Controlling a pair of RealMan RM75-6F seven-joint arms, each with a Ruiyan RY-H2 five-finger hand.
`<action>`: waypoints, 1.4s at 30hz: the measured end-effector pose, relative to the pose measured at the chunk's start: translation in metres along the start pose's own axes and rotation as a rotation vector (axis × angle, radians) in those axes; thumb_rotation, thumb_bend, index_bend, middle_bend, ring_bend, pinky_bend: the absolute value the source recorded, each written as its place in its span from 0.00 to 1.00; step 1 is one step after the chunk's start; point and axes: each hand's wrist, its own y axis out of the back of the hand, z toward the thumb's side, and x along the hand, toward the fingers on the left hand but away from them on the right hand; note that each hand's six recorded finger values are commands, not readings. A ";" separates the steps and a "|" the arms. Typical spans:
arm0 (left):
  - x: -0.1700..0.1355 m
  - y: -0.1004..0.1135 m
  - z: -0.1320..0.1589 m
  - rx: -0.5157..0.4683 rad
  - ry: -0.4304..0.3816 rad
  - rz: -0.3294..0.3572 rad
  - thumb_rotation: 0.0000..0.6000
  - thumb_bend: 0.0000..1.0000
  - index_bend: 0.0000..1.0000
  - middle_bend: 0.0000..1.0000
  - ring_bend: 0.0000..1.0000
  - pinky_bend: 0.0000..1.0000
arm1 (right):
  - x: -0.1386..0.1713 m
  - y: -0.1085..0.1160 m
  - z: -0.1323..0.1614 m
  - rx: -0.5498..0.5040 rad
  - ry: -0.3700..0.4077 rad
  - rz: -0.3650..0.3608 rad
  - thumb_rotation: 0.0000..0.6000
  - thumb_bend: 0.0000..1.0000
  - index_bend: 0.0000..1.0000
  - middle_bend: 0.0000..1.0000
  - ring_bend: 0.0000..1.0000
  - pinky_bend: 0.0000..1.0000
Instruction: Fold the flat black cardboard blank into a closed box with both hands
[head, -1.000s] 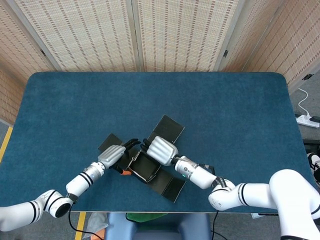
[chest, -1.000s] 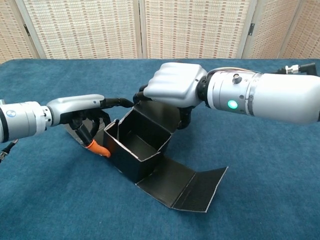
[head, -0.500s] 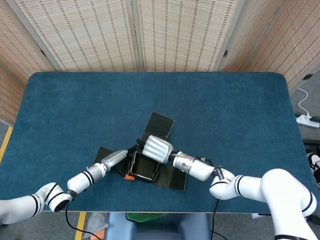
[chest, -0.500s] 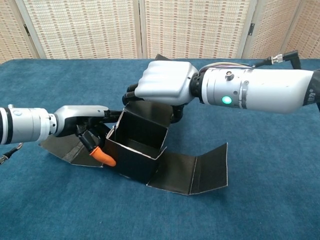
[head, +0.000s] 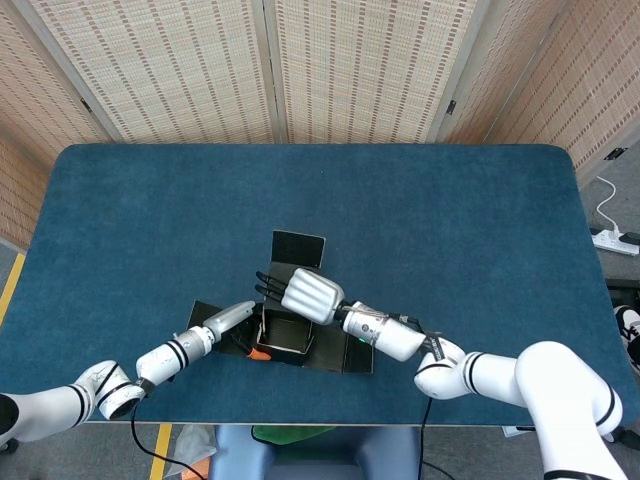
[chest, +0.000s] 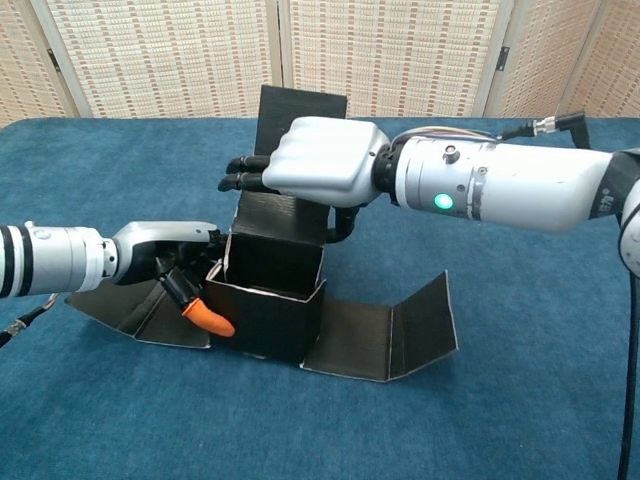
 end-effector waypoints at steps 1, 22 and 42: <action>0.000 0.000 0.000 -0.002 0.000 0.002 1.00 0.18 0.38 0.33 0.54 0.62 | 0.001 0.001 0.000 -0.004 -0.002 0.000 1.00 0.17 0.00 0.00 0.68 1.00; -0.035 0.032 -0.007 -0.298 -0.032 0.082 1.00 0.18 0.38 0.33 0.54 0.62 | 0.117 0.050 -0.067 -0.347 -0.267 -0.258 1.00 0.14 0.00 0.00 0.66 1.00; -0.071 0.062 0.042 -0.887 -0.271 0.013 1.00 0.18 0.36 0.33 0.54 0.62 | 0.199 0.021 -0.098 -0.903 -0.499 -0.511 1.00 0.00 0.00 0.01 0.67 1.00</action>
